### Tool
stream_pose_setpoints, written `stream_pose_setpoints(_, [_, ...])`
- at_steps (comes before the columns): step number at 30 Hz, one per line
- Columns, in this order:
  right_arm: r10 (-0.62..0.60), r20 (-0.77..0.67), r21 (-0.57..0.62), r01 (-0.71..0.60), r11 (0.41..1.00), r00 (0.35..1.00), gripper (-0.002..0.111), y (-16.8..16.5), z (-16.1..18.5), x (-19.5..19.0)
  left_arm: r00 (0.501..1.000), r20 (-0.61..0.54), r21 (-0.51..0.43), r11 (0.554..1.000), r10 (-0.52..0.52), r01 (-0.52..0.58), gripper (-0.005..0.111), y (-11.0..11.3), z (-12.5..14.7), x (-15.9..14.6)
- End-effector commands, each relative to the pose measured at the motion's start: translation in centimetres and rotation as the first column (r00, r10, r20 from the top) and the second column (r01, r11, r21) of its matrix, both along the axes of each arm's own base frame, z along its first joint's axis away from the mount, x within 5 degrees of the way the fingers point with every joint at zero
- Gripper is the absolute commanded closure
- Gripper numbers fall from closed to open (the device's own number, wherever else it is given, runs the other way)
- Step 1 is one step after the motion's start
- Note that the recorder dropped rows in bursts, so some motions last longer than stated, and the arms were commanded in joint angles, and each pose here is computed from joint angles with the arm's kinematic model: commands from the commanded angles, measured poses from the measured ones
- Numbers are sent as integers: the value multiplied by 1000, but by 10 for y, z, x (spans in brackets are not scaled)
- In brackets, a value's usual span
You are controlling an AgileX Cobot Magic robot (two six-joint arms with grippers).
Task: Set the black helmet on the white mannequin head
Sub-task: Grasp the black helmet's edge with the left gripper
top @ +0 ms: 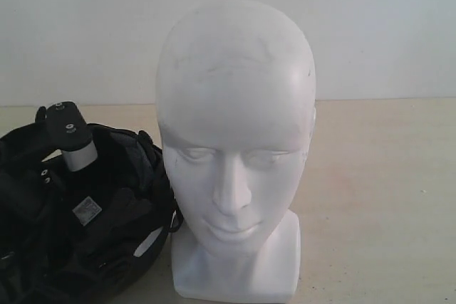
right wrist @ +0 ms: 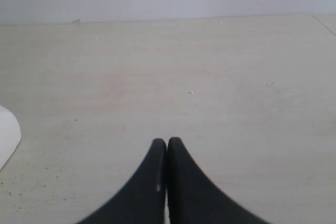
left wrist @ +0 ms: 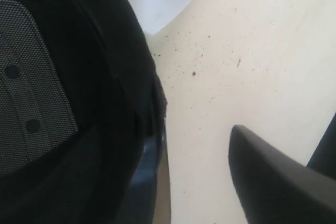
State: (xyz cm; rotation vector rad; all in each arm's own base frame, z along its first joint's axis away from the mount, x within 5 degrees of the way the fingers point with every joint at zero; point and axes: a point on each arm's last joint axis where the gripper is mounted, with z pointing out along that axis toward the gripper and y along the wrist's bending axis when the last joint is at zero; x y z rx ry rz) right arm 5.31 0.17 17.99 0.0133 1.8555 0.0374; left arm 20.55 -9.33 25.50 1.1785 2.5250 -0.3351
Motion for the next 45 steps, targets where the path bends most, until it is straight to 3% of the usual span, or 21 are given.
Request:
stream_pose_setpoints(1, [-3,8,-6,3,1000,1000,108,0,0,0,1000,25,7,1000,-7,7,40,-3,-6,8])
stream_pose_setpoints(10, [-3,8,-6,3,1000,1000,108,0,0,0,999,27,85,996,-31,29,40,1,-26,14])
stream_pose_setpoints(18, [-3,8,-6,3,1000,1000,108,0,0,0,999,47,33,999,18,-20,40,0,-39,11])
stream_pose_setpoints(35, [-3,8,-6,3,1000,1000,108,0,0,0,1000,1,79,997,1,-1,40,-3,-69,26])
stream_pose_setpoints(39, [-3,8,-6,3,1000,1000,108,0,0,0,1000,-9,73,997,19,-18,47,-4,-72,27])
stream_pose_setpoints(45, [-3,8,-6,3,1000,1000,108,0,0,0,999,-20,63,997,45,-44,70,-5,-73,27])
